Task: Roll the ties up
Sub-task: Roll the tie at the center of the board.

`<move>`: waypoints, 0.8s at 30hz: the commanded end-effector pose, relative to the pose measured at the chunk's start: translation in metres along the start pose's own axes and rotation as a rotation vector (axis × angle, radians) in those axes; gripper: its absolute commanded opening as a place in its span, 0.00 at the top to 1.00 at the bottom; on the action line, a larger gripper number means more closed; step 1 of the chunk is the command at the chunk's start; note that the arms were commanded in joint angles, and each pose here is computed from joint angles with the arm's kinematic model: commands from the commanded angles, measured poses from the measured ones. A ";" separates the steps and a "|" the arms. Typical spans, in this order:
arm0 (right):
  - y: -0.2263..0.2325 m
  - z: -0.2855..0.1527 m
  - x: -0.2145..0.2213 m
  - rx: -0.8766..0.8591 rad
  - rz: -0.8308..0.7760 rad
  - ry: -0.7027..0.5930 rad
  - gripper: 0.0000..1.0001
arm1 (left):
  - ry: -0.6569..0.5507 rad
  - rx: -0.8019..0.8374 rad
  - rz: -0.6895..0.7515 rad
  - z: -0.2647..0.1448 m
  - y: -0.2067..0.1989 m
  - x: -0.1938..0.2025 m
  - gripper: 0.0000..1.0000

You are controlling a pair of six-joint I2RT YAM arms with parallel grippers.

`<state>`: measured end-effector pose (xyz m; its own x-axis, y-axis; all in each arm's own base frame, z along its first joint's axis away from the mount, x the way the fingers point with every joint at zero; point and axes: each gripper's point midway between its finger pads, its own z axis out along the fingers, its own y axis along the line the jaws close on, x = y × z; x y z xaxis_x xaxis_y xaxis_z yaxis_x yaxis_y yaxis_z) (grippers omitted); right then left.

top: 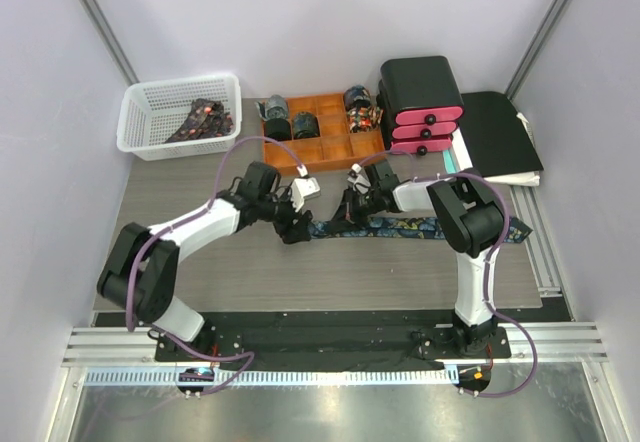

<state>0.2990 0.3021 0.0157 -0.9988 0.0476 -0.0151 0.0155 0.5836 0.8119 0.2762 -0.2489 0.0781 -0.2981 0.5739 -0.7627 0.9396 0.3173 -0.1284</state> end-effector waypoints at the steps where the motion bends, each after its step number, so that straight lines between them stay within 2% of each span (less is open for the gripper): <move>1: -0.069 -0.001 0.026 0.187 0.083 0.038 0.99 | -0.209 -0.027 -0.012 0.004 -0.012 -0.029 0.33; 3: -0.072 -0.001 0.027 0.179 0.092 0.049 0.99 | -0.219 -0.037 0.058 0.009 -0.014 -0.018 0.33; 4: -0.074 -0.001 0.027 0.177 0.094 0.054 0.99 | -0.258 -0.061 0.125 0.010 -0.009 -0.026 0.33; 7: -0.077 -0.002 0.031 0.177 0.100 0.075 0.99 | -0.283 -0.061 0.159 0.019 -0.006 -0.025 0.33; 14: -0.082 -0.008 0.045 0.162 0.088 0.118 0.99 | -0.333 -0.023 0.190 0.039 -0.023 -0.022 0.26; 21: -0.093 -0.011 0.053 0.170 0.102 0.141 0.99 | -0.308 -0.001 0.212 0.063 -0.029 -0.004 0.27; 24: -0.098 -0.011 0.056 0.177 0.114 0.153 0.99 | -0.301 -0.007 0.211 0.068 -0.026 -0.004 0.31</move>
<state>0.2735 0.2769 0.0127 -0.9974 -0.0414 0.0589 0.0300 0.5051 0.8626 0.2553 -0.2995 0.0327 -0.1053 0.4160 -0.9033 0.9724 0.2331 -0.0060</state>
